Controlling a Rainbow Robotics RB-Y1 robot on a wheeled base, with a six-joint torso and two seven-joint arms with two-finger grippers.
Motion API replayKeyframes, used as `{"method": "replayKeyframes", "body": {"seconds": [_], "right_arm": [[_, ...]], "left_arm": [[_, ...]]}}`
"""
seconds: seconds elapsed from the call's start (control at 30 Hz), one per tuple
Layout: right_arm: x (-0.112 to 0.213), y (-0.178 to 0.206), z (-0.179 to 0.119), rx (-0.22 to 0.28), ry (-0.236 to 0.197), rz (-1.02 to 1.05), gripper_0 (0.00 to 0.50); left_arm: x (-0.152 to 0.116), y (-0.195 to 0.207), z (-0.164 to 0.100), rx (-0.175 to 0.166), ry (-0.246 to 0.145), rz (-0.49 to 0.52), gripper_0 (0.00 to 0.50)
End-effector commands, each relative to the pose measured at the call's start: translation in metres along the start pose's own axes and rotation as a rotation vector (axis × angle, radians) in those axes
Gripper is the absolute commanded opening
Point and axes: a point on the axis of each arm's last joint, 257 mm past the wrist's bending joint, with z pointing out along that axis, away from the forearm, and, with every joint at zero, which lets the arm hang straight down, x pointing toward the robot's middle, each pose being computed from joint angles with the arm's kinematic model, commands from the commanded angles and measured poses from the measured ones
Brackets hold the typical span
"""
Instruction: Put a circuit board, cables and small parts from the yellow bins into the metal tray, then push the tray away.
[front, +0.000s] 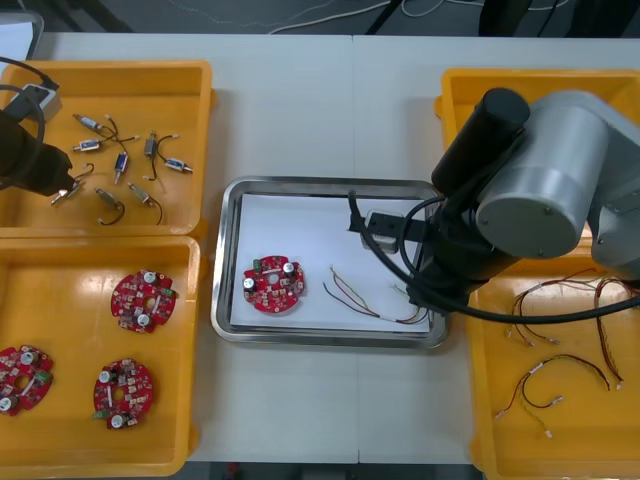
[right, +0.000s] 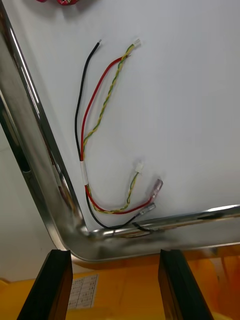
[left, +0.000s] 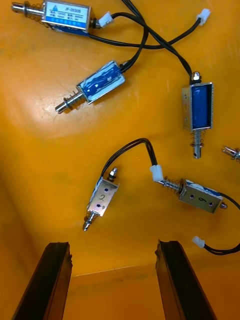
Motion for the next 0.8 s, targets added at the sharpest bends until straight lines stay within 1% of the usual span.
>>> {"method": "replayKeyframes", "body": {"seconds": [0.03, 0.1, 0.17, 0.23, 0.27, 0.37, 0.47, 0.57, 0.67, 0.7, 0.77, 0.8], "right_arm": [[-0.02, -0.023, -0.048, 0.03, -0.074, 0.049, 0.5], [-0.015, -0.027, -0.057, 0.026, -0.072, 0.075, 0.5], [-0.003, -0.035, -0.07, 0.027, -0.059, 0.117, 0.5], [-0.001, -0.039, -0.075, 0.033, -0.065, 0.135, 0.5], [-0.001, -0.048, -0.083, 0.048, -0.089, 0.166, 0.5], [0.002, -0.061, -0.097, 0.067, -0.127, 0.234, 0.5], [0.01, -0.069, -0.103, 0.073, -0.146, 0.33, 0.5], [0.019, -0.076, -0.108, 0.081, -0.151, 0.411, 0.5], [0.038, -0.087, -0.114, 0.102, -0.147, 0.539, 0.5], [0.038, -0.087, -0.114, 0.102, -0.147, 0.539, 0.5], [0.056, -0.094, -0.117, 0.113, -0.143, 0.646, 0.5], [0.059, -0.095, -0.117, 0.114, -0.143, 0.666, 0.5]], "left_arm": [[-0.031, 0.002, -0.014, -0.02, -0.06, 0.112, 0.5], [-0.032, 0.002, -0.012, -0.014, -0.059, 0.135, 0.5], [-0.034, 0.0, -0.008, 0.009, -0.063, 0.161, 0.5], [-0.035, 0.001, -0.007, 0.013, -0.067, 0.17, 0.5], [-0.036, 0.0, -0.006, 0.017, -0.07, 0.186, 0.5], [-0.038, -0.003, -0.003, 0.018, -0.068, 0.198, 0.5], [-0.04, -0.004, 0.0, 0.009, -0.07, 0.215, 0.5], [-0.041, -0.006, 0.003, 0.009, -0.073, 0.228, 0.5], [-0.04, -0.01, 0.01, 0.015, -0.077, 0.26, 0.5], [-0.04, -0.01, 0.01, 0.015, -0.077, 0.26, 0.5], [-0.041, -0.007, 0.012, 0.015, -0.085, 0.29, 0.5], [-0.041, -0.008, 0.013, 0.016, -0.086, 0.295, 0.5]]}}
